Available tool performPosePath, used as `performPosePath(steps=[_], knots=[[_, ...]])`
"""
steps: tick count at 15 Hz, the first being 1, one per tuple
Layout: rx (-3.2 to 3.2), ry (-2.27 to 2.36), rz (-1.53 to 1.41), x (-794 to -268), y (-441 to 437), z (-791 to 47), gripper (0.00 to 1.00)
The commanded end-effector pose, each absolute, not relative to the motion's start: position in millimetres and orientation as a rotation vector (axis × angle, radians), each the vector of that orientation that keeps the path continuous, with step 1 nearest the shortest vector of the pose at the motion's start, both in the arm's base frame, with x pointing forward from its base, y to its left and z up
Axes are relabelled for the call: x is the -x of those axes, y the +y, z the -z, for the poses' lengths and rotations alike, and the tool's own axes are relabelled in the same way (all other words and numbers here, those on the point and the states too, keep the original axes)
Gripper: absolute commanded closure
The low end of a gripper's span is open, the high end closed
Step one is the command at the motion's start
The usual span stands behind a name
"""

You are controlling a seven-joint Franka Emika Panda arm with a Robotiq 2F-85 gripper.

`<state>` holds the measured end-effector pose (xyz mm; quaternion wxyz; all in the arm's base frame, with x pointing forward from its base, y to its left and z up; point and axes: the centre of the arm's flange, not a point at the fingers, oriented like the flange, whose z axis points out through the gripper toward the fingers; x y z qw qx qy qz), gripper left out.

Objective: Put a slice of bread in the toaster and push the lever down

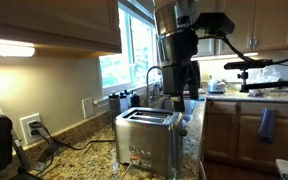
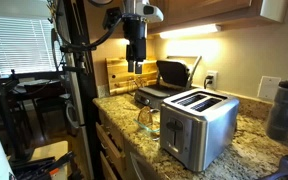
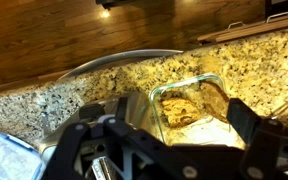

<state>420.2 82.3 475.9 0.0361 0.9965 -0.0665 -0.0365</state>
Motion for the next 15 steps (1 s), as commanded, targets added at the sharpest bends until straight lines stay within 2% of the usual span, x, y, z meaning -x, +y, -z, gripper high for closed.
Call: performPosePath(steps=[1,15], knots=[[-3.060,-0.204,0.112,-420,82,-476,0.00],[-3.079,-0.182,0.089,-417,90,-462,0.00]])
